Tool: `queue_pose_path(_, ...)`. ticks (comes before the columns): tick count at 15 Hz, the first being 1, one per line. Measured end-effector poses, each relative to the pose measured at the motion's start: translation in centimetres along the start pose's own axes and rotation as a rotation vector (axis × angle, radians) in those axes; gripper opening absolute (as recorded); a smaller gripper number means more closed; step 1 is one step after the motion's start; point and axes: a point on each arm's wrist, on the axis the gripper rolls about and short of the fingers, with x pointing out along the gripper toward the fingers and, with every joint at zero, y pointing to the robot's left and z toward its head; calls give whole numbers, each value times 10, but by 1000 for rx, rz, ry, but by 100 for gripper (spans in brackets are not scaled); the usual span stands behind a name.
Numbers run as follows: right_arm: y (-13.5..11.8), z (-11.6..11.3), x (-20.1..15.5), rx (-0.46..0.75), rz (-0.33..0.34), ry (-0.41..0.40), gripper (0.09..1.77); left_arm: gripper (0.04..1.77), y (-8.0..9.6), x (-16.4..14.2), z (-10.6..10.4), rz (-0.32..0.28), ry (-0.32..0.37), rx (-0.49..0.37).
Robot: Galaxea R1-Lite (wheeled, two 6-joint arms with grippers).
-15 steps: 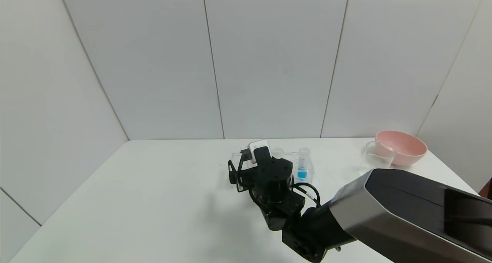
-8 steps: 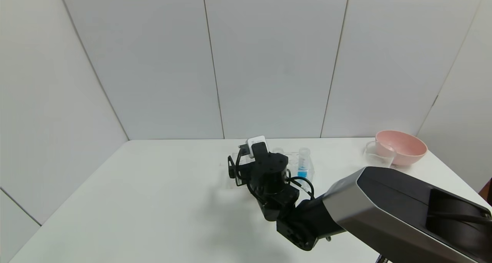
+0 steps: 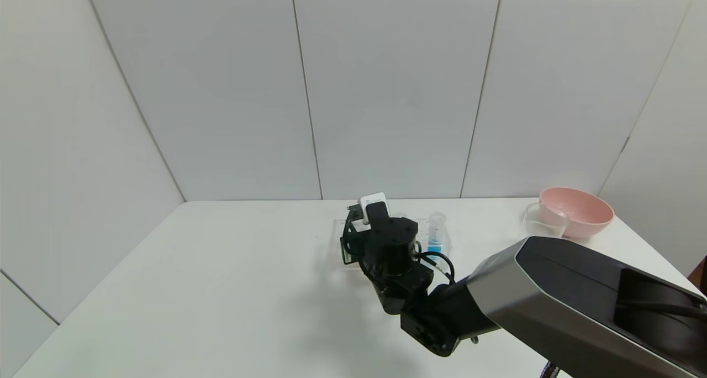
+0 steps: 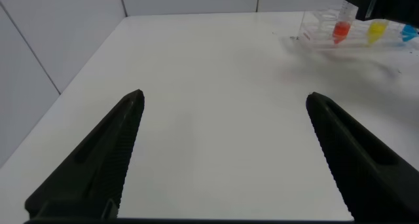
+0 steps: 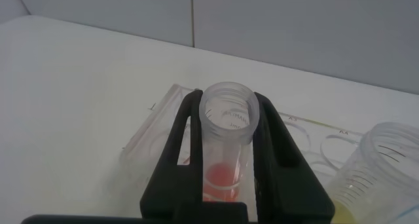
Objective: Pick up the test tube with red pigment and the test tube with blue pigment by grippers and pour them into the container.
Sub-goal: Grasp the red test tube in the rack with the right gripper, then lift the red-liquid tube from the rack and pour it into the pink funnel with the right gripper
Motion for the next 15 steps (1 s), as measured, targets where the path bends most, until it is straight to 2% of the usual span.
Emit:
queue_pose_path(8, 3, 8, -4, -18, 6, -13, 49, 176, 0, 0, 0, 0, 0, 0)
queue_pose_path(15, -1, 64, -13, -52, 38, -67, 49, 176, 0, 0, 0, 0, 1, 0)
